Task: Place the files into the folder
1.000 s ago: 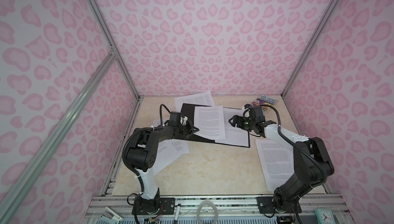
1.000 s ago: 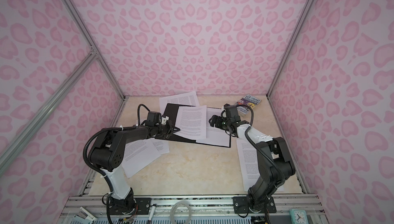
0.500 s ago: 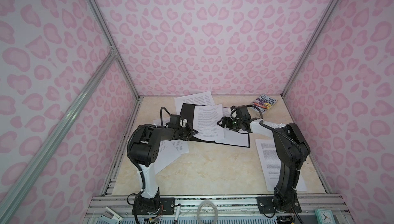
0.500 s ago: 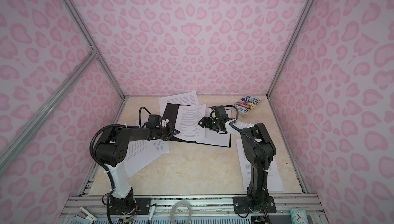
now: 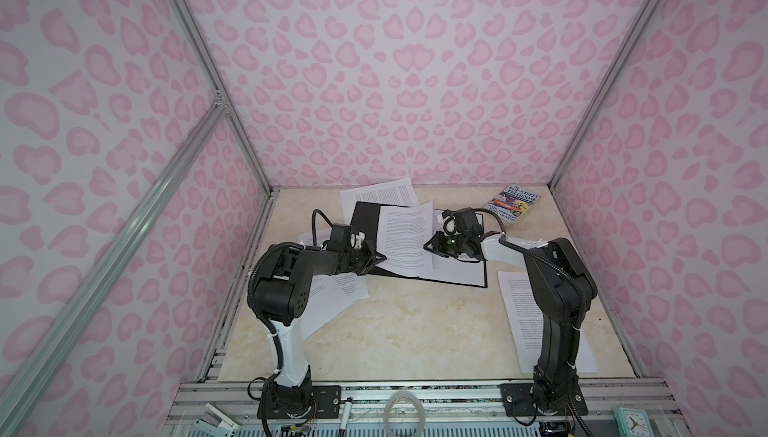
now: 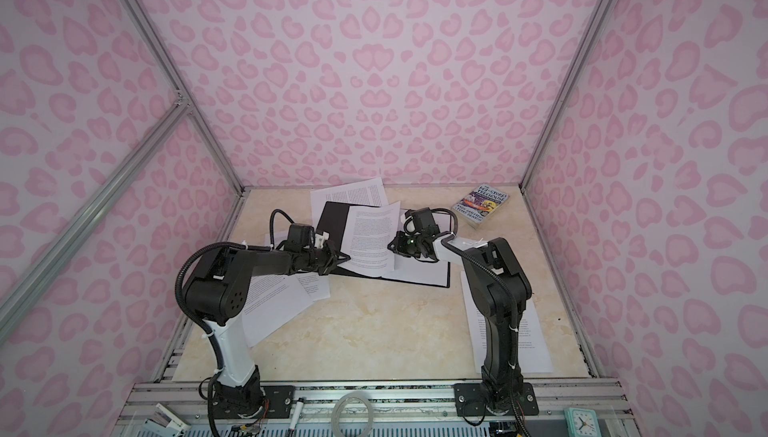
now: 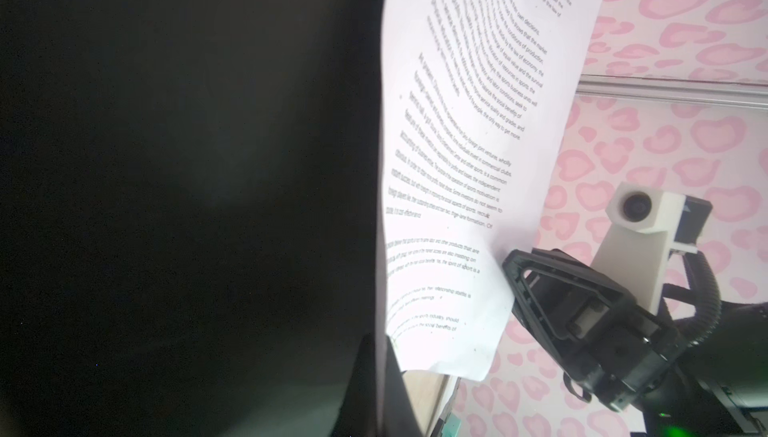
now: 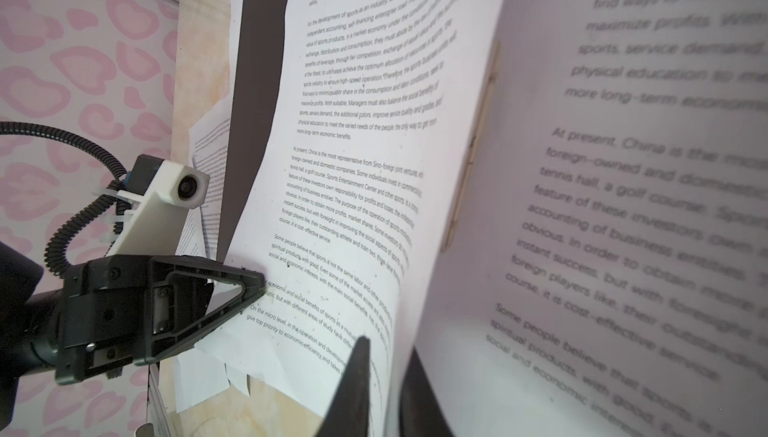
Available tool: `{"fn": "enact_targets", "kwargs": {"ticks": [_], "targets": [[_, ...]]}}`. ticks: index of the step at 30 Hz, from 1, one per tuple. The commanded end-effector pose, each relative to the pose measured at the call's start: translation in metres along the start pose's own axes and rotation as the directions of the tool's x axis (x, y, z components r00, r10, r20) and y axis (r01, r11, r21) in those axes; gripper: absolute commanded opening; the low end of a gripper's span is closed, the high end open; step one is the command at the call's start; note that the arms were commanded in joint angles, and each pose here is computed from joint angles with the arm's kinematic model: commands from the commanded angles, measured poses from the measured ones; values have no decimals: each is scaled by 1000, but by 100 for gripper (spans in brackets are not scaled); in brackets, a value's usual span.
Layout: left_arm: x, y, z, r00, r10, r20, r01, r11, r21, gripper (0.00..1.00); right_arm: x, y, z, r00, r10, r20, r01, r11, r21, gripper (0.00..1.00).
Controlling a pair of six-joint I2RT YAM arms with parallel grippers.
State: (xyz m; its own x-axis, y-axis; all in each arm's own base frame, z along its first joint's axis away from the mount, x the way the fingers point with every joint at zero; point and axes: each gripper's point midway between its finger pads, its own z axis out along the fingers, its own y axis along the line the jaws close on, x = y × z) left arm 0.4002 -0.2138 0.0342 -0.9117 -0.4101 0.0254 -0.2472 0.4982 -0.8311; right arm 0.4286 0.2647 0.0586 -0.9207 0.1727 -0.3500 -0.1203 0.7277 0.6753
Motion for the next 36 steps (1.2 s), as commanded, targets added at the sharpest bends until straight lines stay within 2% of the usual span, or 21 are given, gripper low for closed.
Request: {"fn": "enact_targets", "kwargs": {"ticks": [1, 2, 3, 7, 8, 13, 17, 19, 22, 29, 36], "targets": [[0, -21, -5, 999, 41, 3, -41, 996, 76, 6, -1, 4, -8, 1000, -8, 5, 8, 1000, -16, 0], [1, -27, -7, 999, 47, 0, -47, 994, 98, 13, -3, 3, -13, 1000, -10, 10, 10, 1000, -14, 0], [3, -35, -10, 998, 63, 2, -63, 990, 126, 24, -5, 3, -20, 1000, -14, 16, 15, 1000, -11, 0], [15, -69, -27, 988, 154, 30, -157, 965, 209, 86, -11, -3, -58, 998, -28, 63, 27, 1000, 14, 0], [17, -76, -31, 984, 174, 41, -178, 960, 217, 99, -10, -9, -67, 997, -23, 68, 21, 999, 31, 0], [31, -101, -51, 967, 238, 89, -252, 939, 233, 98, 6, -59, -115, 995, 47, 86, -58, 990, 128, 0], [54, -117, -61, 948, 302, 98, -317, 917, 241, 98, 27, -107, -148, 996, 65, 67, -83, 946, 313, 0], [67, -118, -61, 932, 349, 95, -362, 904, 226, 98, 32, -116, -156, 996, 57, 74, -79, 932, 355, 0], [76, -115, -61, 905, 411, 106, -424, 884, 196, 98, 28, -113, -154, 994, 62, 93, -89, 939, 332, 0], [83, -100, -46, 926, 375, 37, -374, 902, 217, 98, 5, -104, -140, 989, 74, 126, -106, 958, 267, 0], [83, -98, -43, 927, 373, 29, -370, 904, 214, 98, -8, -97, -130, 992, 58, 114, -85, 965, 248, 0]]}}
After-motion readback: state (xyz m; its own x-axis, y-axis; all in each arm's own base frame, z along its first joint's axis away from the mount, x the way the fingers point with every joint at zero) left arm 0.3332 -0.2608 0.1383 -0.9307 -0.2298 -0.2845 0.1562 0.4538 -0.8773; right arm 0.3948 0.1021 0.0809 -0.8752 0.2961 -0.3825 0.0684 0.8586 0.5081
